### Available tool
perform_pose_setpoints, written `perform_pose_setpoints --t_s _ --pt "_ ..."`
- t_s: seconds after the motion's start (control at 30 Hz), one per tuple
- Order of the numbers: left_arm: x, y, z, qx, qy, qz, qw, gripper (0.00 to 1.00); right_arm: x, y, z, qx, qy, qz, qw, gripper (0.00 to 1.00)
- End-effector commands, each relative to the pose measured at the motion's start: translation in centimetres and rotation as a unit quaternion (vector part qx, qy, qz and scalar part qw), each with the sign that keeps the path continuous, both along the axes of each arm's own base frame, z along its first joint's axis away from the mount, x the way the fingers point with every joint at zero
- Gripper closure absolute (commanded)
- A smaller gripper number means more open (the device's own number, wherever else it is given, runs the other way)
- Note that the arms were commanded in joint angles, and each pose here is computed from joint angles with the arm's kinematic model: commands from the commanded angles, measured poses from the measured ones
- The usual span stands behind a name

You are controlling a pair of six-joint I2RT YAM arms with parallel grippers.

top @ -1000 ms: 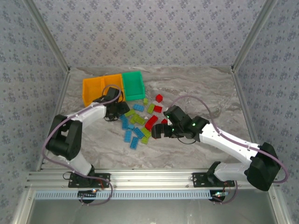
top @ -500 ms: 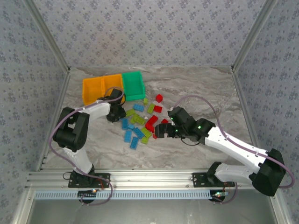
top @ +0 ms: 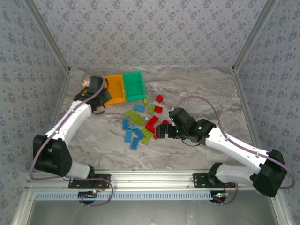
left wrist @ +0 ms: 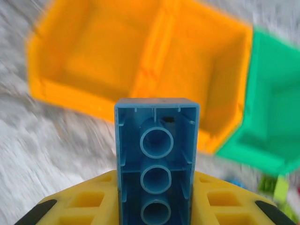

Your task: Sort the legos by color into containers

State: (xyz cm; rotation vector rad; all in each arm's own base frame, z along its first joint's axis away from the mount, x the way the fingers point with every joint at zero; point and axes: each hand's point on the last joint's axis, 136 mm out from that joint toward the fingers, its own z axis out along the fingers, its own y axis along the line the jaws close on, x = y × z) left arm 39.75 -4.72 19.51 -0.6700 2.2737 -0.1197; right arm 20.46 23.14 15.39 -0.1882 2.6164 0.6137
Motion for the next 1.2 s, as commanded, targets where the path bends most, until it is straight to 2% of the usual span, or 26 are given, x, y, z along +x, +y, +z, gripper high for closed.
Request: perform_pose_setpoints --t_s 0.0,0.17,0.3,0.43,0.57,0.63,0.73,0.8,0.93,1.03,1.1,1.17 --pt "3.3 3.4 -0.2 0.042 -0.004 0.026 0.999 0.70 -0.1 -0.4 -0.1 -0.005 0.004 -0.012 1.000 0.00" --pt "8.2 5.1 -3.3 0.028 0.024 0.029 0.999 0.70 -0.7 -1.0 -0.1 -0.008 0.005 -0.018 1.000 0.00" --pt "10.5 6.0 -5.4 0.011 0.039 0.030 0.999 0.67 -1.2 -1.8 -0.1 -0.007 0.003 -0.028 1.000 0.00" --pt "10.5 7.0 -5.5 0.006 0.046 0.040 0.998 0.55 -1.4 -2.5 0.1 -0.005 -0.003 -0.039 0.999 0.00" --pt "9.6 6.4 -3.5 -0.006 0.027 0.032 0.999 0.46 -1.0 -2.6 0.3 -0.003 -0.016 -0.045 0.999 0.00" --pt "8.7 6.0 -2.2 -0.019 0.022 0.026 0.999 0.46 -0.6 -2.5 0.4 -0.005 -0.022 -0.043 0.999 0.00" --pt "5.8 3.8 0.5 -0.055 0.003 -0.004 0.998 0.50 0.7 -3.0 0.6 -0.029 -0.045 -0.053 0.997 0.00" --pt "3.2 1.1 2.9 -0.069 -0.027 -0.045 0.996 0.51 2.4 -4.0 0.9 -0.056 -0.069 -0.087 0.992 0.00" --pt "-3.0 -5.0 6.8 -0.019 -0.065 -0.177 0.982 0.53 6.5 -3.6 1.3 -0.049 -0.083 -0.106 0.990 0.00" --pt "-8.0 -9.2 8.0 0.034 -0.073 -0.301 0.950 0.52 10.1 -2.7 0.8 -0.049 -0.072 -0.115 0.990 0.00" --pt "-11.5 -11.2 7.7 0.066 -0.061 -0.381 0.920 0.48 12.6 -1.6 0.1 -0.063 -0.075 -0.092 0.991 0.00" --pt "-14.0 -12.1 7.1 0.091 -0.052 -0.433 0.895 0.43 14.9 -0.6 -0.7 -0.065 -0.074 -0.070 0.993 0.00"
